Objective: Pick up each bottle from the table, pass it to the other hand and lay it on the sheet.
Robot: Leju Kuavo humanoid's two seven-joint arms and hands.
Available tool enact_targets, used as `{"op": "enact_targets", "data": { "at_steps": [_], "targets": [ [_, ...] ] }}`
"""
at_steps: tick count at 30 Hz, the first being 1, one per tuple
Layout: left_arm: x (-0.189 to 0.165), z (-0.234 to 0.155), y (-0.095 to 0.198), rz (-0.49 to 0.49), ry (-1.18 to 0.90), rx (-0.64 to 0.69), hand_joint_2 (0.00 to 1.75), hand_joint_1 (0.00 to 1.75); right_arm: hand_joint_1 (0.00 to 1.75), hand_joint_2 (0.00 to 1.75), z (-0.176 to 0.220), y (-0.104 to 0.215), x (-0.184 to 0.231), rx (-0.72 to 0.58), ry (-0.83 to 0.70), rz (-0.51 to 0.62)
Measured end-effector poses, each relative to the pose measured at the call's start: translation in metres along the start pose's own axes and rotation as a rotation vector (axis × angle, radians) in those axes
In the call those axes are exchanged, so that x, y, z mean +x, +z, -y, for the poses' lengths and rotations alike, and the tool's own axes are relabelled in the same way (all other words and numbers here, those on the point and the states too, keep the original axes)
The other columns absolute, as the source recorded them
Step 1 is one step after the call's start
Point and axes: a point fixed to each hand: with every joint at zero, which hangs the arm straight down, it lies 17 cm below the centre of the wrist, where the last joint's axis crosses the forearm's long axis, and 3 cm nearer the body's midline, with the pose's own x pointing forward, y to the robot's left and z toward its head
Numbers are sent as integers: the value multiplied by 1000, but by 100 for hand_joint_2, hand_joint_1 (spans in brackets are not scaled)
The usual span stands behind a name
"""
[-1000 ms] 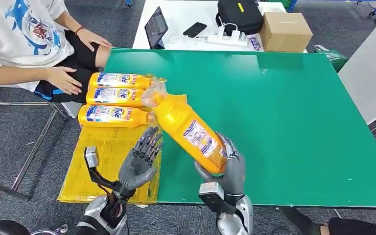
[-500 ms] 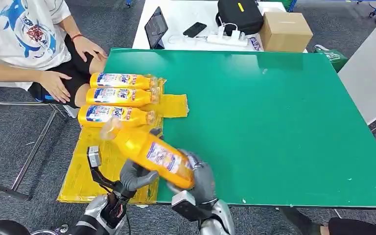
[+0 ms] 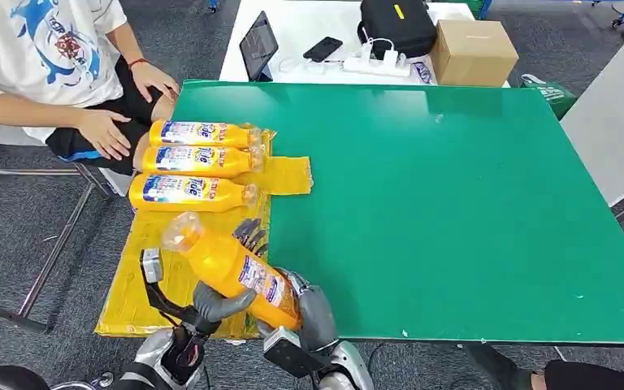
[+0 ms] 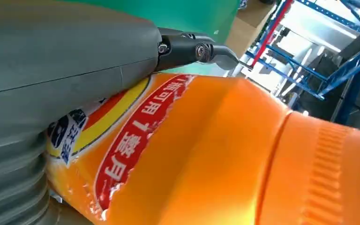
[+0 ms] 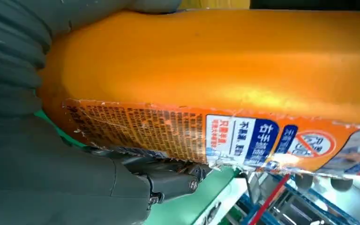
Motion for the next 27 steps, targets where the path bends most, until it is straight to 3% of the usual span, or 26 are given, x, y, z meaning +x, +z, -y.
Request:
{"op": "enact_targets", "data": {
  "at_steps": [3,7,8,9,11,14,16,17,18,19,20,21,24,25,27],
  "targets": [
    [0,-1,1,-2,-2,2,175,0,169,175,-2,0,-1,8,0,-3],
    [-1,-3,2,-7,-13,4,175,0,175,175,-4,0,-3,14,-4,-8],
    [-1,-3,2,-9,-23,6,175,37,173,175,-4,0,-3,11,-10,-11],
    [-2,-4,2,-10,-32,8,175,175,175,175,-4,0,-4,7,-15,-15],
    [-3,-4,2,-12,-42,10,175,175,171,175,-3,0,-4,2,-22,-20],
    [-3,-3,2,-12,-48,6,175,175,127,175,0,-1,-5,-16,-11,-22],
    [-2,-1,2,-8,-44,0,175,175,84,175,5,-2,-5,-38,27,-13],
    [-1,0,3,-7,-37,-2,175,175,12,175,8,-2,-4,-47,46,-7],
    [-1,0,3,-6,-31,-2,175,175,113,175,10,-3,-5,-55,67,-2],
    [0,1,3,-2,-26,-1,175,175,141,175,12,-3,-5,-57,78,0],
    [2,1,3,1,-20,-1,175,175,89,175,13,-4,-5,-62,88,2],
    [3,2,3,4,-13,0,175,175,10,175,15,-4,-6,-64,97,5],
    [8,4,1,15,9,-2,175,175,0,175,19,-7,-7,-72,115,7],
    [8,5,1,14,13,-3,175,175,0,0,22,-8,-7,-82,119,7],
    [10,8,1,23,24,-2,175,175,0,0,27,-10,-7,-99,118,3]
  ]
}}
